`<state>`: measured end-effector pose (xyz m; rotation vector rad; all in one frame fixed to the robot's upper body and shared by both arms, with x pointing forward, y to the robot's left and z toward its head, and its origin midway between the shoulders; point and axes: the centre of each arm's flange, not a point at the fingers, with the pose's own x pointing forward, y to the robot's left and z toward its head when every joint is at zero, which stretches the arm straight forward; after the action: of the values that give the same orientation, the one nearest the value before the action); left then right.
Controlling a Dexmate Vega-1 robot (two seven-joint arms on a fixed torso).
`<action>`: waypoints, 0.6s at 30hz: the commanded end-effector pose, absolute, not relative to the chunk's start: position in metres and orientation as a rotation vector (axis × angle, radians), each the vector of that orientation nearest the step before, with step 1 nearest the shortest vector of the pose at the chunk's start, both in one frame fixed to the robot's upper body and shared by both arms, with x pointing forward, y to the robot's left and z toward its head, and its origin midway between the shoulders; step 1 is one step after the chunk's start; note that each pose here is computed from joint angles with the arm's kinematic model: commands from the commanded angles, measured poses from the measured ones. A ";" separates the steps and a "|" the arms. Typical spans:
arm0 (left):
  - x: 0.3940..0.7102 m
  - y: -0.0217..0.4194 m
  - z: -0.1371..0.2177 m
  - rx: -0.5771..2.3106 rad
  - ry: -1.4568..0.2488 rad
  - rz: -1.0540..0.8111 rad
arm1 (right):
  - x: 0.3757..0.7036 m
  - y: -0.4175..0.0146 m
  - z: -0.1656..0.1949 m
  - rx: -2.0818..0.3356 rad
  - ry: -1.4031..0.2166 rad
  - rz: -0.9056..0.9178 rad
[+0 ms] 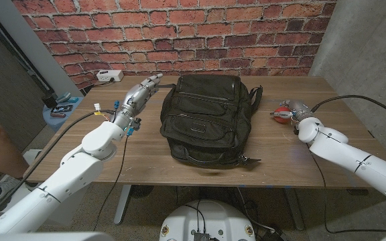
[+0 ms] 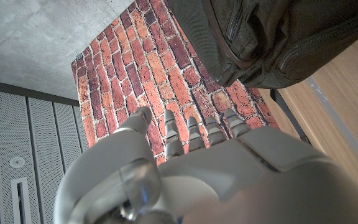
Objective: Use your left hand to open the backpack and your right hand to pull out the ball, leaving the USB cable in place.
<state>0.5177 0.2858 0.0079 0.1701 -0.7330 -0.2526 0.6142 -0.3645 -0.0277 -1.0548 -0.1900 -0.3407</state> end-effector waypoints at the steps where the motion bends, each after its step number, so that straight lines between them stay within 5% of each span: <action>1: 0.518 0.284 0.006 0.166 -0.732 -0.256 | 0.611 -0.366 -0.022 -1.059 -0.192 -0.340; 18: 0.516 0.284 0.003 0.160 -0.733 -0.256 | 0.608 -0.364 -0.019 -1.067 -0.188 -0.333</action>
<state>0.5173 0.2843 0.0047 0.1656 -0.7305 -0.2559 0.6100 -0.3650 -0.0212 -1.0632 -0.1912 -0.3374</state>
